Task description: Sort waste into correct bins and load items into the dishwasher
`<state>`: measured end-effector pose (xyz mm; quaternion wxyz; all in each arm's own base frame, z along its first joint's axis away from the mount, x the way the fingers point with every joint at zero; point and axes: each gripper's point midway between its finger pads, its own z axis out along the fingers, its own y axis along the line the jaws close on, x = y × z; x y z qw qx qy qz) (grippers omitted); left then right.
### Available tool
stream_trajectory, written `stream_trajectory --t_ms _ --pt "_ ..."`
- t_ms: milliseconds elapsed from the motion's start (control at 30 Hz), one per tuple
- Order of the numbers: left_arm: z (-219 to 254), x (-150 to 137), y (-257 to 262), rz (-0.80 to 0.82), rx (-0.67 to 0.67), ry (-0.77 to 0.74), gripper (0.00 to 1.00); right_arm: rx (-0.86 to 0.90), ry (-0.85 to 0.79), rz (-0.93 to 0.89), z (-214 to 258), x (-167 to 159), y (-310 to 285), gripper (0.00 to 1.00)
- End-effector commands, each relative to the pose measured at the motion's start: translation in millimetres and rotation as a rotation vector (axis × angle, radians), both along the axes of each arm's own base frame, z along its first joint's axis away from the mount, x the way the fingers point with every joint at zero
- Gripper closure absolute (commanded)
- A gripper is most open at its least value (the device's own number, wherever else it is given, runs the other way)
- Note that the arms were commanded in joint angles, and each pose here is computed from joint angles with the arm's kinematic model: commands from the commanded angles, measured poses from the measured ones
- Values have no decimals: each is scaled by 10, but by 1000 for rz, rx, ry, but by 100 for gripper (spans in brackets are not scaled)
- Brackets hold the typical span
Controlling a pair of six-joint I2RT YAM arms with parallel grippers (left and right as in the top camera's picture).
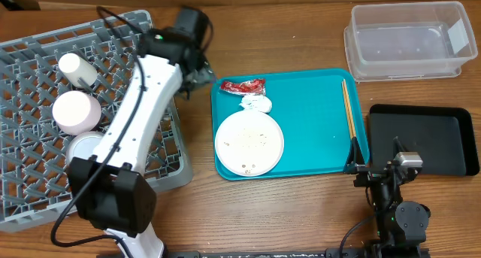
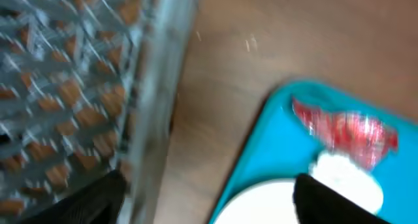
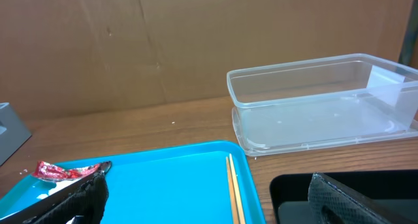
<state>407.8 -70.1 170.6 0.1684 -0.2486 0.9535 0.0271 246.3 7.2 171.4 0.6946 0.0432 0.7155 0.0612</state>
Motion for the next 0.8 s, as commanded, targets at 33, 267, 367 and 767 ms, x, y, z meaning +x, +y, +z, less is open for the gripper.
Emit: stream_trajectory --t_ms 33,267,367,767 --pt "-48 241 419 197 16 -59 21 4 -4 -1 -16 1 -4 0" --pt "-418 362 690 277 12 -2 30 4 -4 -1 -16 1 -3 0" --pt "-680 428 667 277 -8 38 32 4 -4 -1 -16 1 -4 0" --pt "-1301 483 580 148 -5 160 96 4 -4 -1 -16 1 -4 0"
